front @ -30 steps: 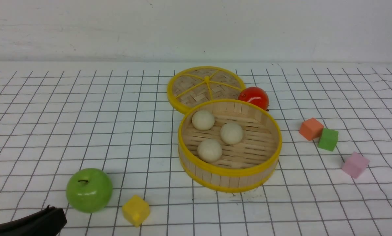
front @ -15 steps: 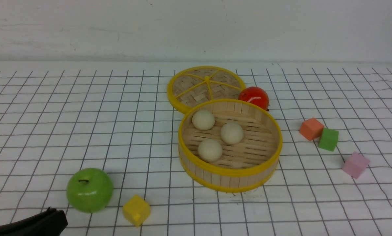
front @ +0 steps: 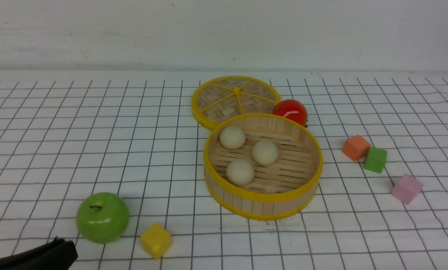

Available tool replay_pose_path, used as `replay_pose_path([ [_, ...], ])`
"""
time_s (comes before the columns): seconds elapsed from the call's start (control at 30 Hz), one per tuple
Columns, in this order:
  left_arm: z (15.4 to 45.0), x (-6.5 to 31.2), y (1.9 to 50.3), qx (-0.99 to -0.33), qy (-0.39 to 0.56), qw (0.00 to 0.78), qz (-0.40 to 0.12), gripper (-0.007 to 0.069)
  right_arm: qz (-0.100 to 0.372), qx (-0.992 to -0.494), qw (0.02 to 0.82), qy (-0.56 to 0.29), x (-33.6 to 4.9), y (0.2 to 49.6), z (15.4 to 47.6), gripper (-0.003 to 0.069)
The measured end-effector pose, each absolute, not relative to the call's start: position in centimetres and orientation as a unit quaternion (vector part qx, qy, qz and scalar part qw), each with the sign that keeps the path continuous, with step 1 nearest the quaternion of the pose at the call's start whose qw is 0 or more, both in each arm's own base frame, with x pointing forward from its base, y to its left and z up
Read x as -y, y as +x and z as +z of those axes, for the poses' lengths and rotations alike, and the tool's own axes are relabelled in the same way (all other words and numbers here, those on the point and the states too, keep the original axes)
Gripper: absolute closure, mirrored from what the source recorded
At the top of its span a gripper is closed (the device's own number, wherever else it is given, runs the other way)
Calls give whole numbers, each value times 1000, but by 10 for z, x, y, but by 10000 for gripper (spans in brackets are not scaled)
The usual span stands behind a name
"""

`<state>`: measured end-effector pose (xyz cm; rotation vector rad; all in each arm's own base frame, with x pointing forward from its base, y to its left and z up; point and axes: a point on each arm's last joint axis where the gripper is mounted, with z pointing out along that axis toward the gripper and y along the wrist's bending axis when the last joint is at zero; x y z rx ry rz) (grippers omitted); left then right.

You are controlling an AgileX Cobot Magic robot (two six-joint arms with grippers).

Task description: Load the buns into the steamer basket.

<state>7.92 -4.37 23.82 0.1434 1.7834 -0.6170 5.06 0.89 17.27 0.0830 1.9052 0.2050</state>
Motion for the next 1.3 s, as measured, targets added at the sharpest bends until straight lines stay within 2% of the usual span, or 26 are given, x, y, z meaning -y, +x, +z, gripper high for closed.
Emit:
replay_pose_path([
  [0.3,245,35,77,-738,32,626,-248,547,88,-813,574,36,-9,51,173,658],
  [0.4,248,24,71,-719,-5,658,-223,595,88,-813,574,36,-9,51,173,657],
  [0.43,243,18,66,-713,-23,672,-200,638,88,-813,574,36,-9,51,173,655],
  [0.53,229,11,59,-705,-43,687,-169,638,88,-813,574,36,-9,51,173,652],
  [0.57,212,9,56,-710,-55,686,-153,638,88,-813,574,36,-9,51,173,650],
  [0.6,210,9,56,-711,-57,684,-152,638,88,-813,574,36,-9,51,173,650],
  [0.63,193,8,56,-738,-65,656,-145,638,88,-813,574,36,-9,51,173,648],
  [0.7,177,9,54,-784,-63,603,-133,638,89,-813,574,36,-9,51,173,645],
  [0.77,171,10,52,-801,-62,580,-131,638,89,-813,574,36,-9,51,173,643],
  [1.3,169,10,52,-806,-65,573,-131,638,89,-813,574,36,-9,51,173,619],
])
